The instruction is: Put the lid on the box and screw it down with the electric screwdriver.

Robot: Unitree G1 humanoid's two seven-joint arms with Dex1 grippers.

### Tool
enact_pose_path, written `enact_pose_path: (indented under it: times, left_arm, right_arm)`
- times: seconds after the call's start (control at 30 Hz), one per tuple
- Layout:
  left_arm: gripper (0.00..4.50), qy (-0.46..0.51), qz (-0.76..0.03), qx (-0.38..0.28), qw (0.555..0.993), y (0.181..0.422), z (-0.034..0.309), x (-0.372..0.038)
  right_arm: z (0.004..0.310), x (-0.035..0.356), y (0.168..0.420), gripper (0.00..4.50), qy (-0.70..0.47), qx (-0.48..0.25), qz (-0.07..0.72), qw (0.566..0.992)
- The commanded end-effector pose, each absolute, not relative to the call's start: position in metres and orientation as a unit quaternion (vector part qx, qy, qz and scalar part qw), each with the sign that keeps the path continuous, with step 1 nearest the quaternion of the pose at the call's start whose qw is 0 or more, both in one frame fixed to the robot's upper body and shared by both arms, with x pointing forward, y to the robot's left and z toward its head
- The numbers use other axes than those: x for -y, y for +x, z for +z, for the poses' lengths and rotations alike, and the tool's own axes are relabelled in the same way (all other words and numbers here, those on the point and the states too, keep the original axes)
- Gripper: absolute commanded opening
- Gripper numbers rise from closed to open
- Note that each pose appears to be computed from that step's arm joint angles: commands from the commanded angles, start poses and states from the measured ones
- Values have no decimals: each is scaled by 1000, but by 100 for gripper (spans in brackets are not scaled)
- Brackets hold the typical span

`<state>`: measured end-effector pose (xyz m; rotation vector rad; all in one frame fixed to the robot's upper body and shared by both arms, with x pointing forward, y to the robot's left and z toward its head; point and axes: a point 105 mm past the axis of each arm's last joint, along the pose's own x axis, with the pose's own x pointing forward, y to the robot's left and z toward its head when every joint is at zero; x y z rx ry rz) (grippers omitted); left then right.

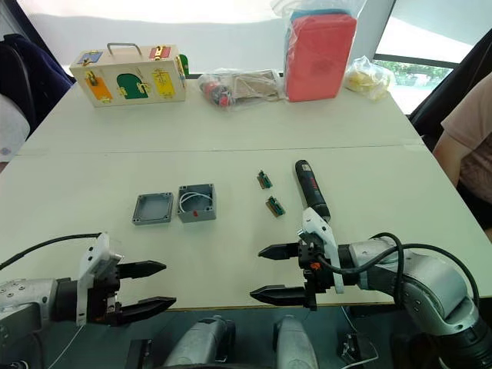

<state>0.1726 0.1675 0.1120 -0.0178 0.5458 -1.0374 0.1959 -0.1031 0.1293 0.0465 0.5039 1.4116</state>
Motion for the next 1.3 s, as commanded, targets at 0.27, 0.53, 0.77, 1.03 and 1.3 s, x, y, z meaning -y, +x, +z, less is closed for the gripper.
enact_pose_path:
  times: [0.27,0.53,0.77,1.03,1.3]
  left_arm:
    - [450,-12,-490,-235,840,175,118,-166]
    - [450,-10,-484,-234,843,177,118,-167]
    - [450,-55,-421,-236,874,208,148,-194]
    - [450,122,-458,-203,857,260,200,-187]
    - [450,344,-553,-213,728,311,198,-158]
  right_arm:
    - [133,99,196,448,-3,-208,645,735]
    - [139,95,201,448,17,-181,641,745]
    - [177,97,226,448,59,-137,601,785]
    - [204,89,240,448,35,-104,565,817]
    - [161,76,246,448,-133,-105,518,839]
